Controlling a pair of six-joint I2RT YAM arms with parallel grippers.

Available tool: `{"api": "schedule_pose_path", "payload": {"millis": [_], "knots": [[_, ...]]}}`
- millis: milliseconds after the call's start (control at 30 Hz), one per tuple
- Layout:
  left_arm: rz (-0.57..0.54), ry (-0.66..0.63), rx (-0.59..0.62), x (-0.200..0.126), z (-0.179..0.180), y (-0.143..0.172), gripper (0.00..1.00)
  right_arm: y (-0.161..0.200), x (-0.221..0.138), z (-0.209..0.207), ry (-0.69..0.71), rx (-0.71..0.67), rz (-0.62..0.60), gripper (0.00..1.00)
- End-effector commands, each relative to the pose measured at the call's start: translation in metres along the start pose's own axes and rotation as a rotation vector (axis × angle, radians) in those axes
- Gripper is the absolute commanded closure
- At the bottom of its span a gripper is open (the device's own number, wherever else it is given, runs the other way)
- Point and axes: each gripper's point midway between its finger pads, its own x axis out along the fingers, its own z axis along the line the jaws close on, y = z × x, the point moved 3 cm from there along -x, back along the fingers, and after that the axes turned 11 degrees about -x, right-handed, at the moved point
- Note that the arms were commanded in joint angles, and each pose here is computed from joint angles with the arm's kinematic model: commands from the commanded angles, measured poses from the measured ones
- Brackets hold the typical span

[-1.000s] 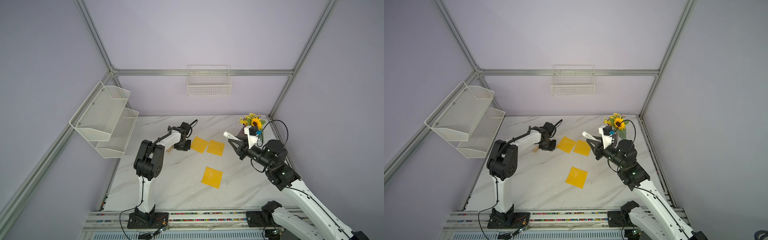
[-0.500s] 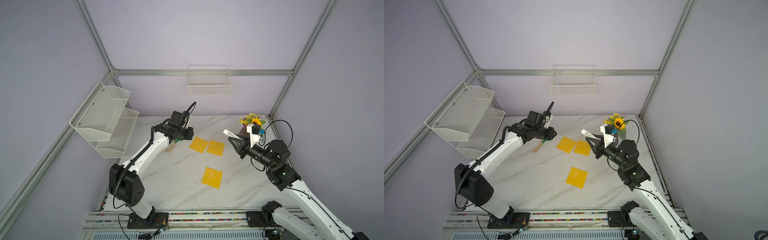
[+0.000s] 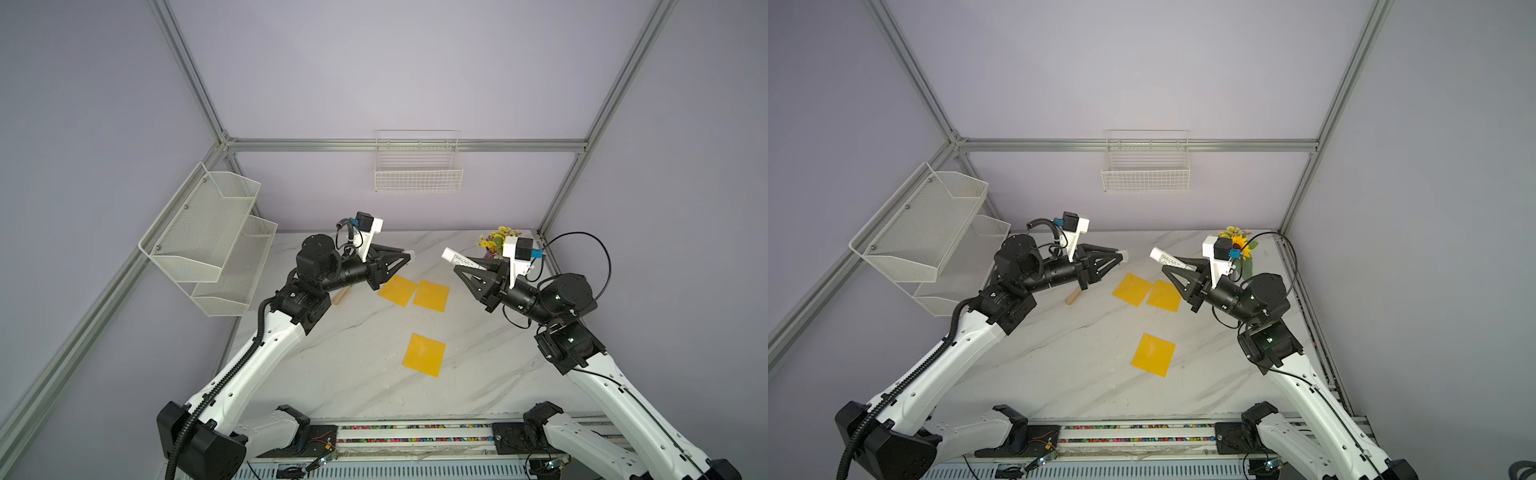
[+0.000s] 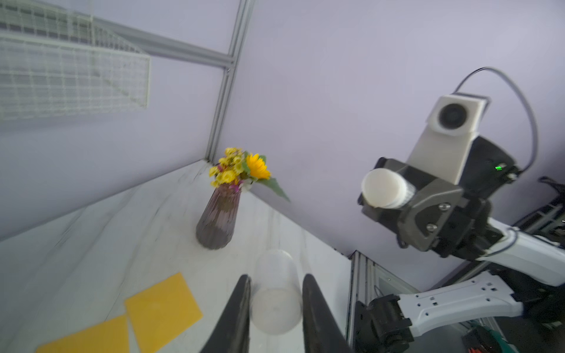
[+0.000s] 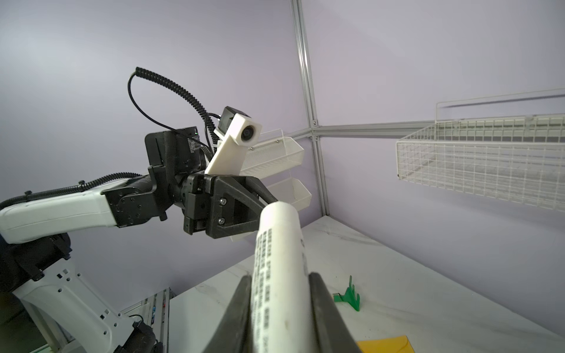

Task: Seal the envelope with a glue stick
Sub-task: Pick up the lid from the center of the board, then close the lid of the glue stick.

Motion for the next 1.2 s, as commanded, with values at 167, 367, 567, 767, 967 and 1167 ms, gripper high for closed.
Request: {"api": "schedule_pose_path", "payload": {"millis": [167, 367, 567, 767, 967, 1167], "knots": [[-0.198, 0.474, 0.257, -0.045, -0.112, -0.036, 1.0, -0.065, -0.004, 0.039, -0.248, -0.084, -0.216, 1.0], [-0.257, 0.577, 0.284, -0.061, -0.138, -0.042, 1.0, -0.079, -0.007, 0.054, -0.371, -0.085, -0.27, 1.0], [-0.273, 0.596, 0.287, -0.059, -0.142, -0.043, 1.0, -0.085, -0.006, 0.06, -0.425, -0.065, -0.292, 1.0], [-0.27, 0.61, 0.281, -0.053, -0.142, -0.041, 1.0, -0.093, -0.003, 0.071, -0.479, -0.043, -0.335, 1.0], [-0.266, 0.635, 0.275, -0.049, -0.145, -0.042, 1.0, -0.096, 0.004, 0.089, -0.531, -0.05, -0.34, 1.0], [-0.267, 0.651, 0.276, -0.048, -0.148, -0.042, 1.0, -0.088, 0.014, 0.096, -0.544, -0.043, -0.319, 1.0]]}}
